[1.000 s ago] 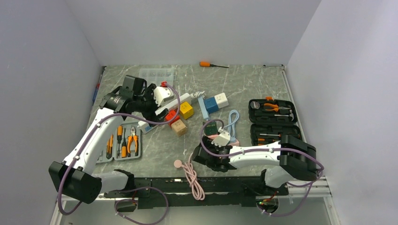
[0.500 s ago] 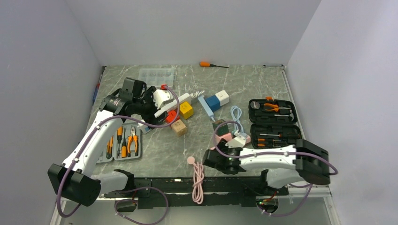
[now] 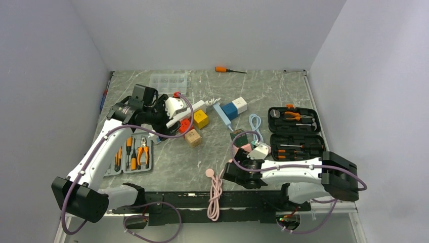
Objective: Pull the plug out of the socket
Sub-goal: Remove the plug from the socket.
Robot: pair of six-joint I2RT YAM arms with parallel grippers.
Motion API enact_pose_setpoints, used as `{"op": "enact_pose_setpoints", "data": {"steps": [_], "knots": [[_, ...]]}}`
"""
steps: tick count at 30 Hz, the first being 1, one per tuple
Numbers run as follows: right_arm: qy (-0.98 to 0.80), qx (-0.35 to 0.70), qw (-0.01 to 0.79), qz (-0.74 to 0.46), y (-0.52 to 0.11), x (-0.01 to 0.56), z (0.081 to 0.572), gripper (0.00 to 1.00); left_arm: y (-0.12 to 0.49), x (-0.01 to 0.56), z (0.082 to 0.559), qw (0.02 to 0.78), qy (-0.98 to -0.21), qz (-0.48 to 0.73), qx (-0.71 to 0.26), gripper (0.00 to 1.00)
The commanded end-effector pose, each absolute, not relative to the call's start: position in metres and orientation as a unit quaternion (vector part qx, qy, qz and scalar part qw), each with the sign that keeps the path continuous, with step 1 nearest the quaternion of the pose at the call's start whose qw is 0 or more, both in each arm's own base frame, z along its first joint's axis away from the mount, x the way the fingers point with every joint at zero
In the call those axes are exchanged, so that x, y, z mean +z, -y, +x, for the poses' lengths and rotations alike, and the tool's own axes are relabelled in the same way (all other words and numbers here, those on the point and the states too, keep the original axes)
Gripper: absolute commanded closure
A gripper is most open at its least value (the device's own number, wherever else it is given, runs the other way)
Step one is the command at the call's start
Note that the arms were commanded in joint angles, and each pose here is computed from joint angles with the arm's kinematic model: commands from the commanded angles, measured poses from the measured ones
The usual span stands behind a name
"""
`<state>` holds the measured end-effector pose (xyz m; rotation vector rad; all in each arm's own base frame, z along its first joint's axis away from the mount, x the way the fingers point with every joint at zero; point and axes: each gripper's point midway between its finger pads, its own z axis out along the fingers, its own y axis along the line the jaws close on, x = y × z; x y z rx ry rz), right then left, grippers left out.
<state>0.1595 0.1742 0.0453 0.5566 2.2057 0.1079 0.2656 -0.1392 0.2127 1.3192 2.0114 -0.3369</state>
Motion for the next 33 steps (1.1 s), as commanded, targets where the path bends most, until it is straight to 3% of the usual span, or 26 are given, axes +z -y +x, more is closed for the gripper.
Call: {"op": "enact_pose_setpoints", "data": {"steps": [1, 7, 14, 17, 23, 25, 27, 33], "knots": [[-0.885, 0.073, 0.400, 0.226, -0.192, 0.038, 0.156, 0.20, 0.142, 0.217, 0.259, 0.351, -0.767, 0.520, -0.139, 0.01], [-0.865, 0.142, 0.403, 0.264, -0.209, 0.038, 0.170, 0.21, 0.140, 0.216, 0.257, 0.347, -0.767, 0.523, -0.135, 0.01], [-0.867, 0.142, 0.386, 0.283, -0.227, 0.025, 0.188, 0.27, 0.136, 0.215, 0.256, 0.343, -0.767, 0.527, -0.127, 0.01], [-0.869, 0.132, 0.391, 0.274, -0.232, 0.026, 0.192, 0.38, 0.135, 0.213, 0.253, 0.340, -0.766, 0.531, -0.126, 0.01], [-0.877, 0.101, 0.407, 0.235, -0.222, 0.036, 0.188, 0.84, 0.137, 0.210, 0.247, 0.342, -0.759, 0.537, -0.136, 0.01], [-0.880, 0.097, 0.412, 0.216, -0.218, 0.041, 0.183, 0.95, 0.140, 0.210, 0.244, 0.342, -0.755, 0.539, -0.146, 0.01], [-0.889, 0.099, 0.412, 0.173, -0.220, 0.045, 0.177, 1.00, 0.143, 0.209, 0.240, 0.343, -0.750, 0.543, -0.158, 0.01], [-0.889, 0.115, 0.439, 0.068, -0.213, 0.081, 0.168, 1.00, 0.165, 0.214, 0.227, 0.358, -0.712, 0.572, -0.195, 0.01]]}}
